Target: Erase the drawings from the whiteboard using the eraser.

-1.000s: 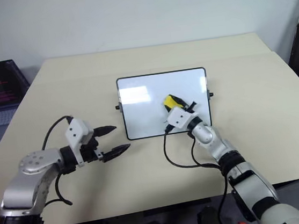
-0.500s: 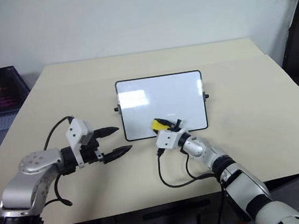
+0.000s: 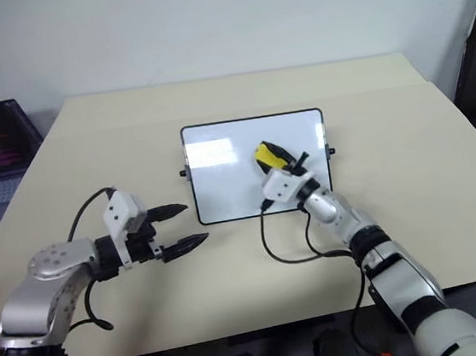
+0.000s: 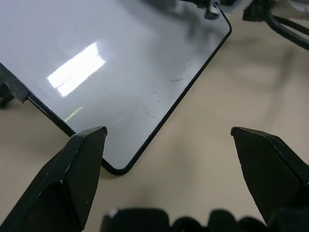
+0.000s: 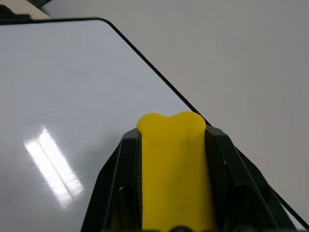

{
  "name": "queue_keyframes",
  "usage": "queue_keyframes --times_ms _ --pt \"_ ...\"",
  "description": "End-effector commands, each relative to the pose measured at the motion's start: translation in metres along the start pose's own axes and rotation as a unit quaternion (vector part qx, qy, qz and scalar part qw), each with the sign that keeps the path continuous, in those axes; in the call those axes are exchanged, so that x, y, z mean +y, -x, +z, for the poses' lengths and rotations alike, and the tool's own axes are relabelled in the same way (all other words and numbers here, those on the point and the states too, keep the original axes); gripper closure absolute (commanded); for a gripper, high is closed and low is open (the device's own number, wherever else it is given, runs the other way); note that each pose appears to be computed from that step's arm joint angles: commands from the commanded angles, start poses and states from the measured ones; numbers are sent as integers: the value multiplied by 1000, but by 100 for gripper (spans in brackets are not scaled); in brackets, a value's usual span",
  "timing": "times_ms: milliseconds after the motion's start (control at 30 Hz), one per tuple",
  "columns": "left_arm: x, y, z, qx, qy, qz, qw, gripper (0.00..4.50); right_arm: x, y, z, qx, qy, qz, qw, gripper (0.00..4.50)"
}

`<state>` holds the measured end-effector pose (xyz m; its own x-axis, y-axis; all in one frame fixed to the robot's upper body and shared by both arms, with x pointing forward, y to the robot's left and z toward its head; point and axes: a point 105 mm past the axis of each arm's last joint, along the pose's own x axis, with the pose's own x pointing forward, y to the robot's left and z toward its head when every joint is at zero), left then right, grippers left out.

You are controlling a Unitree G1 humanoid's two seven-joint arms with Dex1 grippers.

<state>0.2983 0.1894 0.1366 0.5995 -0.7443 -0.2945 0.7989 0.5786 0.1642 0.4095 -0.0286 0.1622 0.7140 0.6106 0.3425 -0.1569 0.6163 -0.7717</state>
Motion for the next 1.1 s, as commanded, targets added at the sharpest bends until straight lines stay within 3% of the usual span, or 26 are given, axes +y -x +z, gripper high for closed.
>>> queue_keyframes --times_ms 33,400,567,800,1100 --pt "5 6 6 -8 -14 9 1000 0 3 -15 0 23 -7 14 1000 317" --pt "8 6 14 -22 -10 20 1000 0 91 12 -1 31 -13 175 984 317" --pt "7 4 14 -21 -12 19 1000 0 109 29 -9 40 -14 217 975 317" --pt "7 2 14 -21 -13 16 1000 0 105 43 -25 55 28 235 970 317" --pt "4 -1 17 -24 -14 7 1000 0 68 55 -40 69 8 178 982 317"
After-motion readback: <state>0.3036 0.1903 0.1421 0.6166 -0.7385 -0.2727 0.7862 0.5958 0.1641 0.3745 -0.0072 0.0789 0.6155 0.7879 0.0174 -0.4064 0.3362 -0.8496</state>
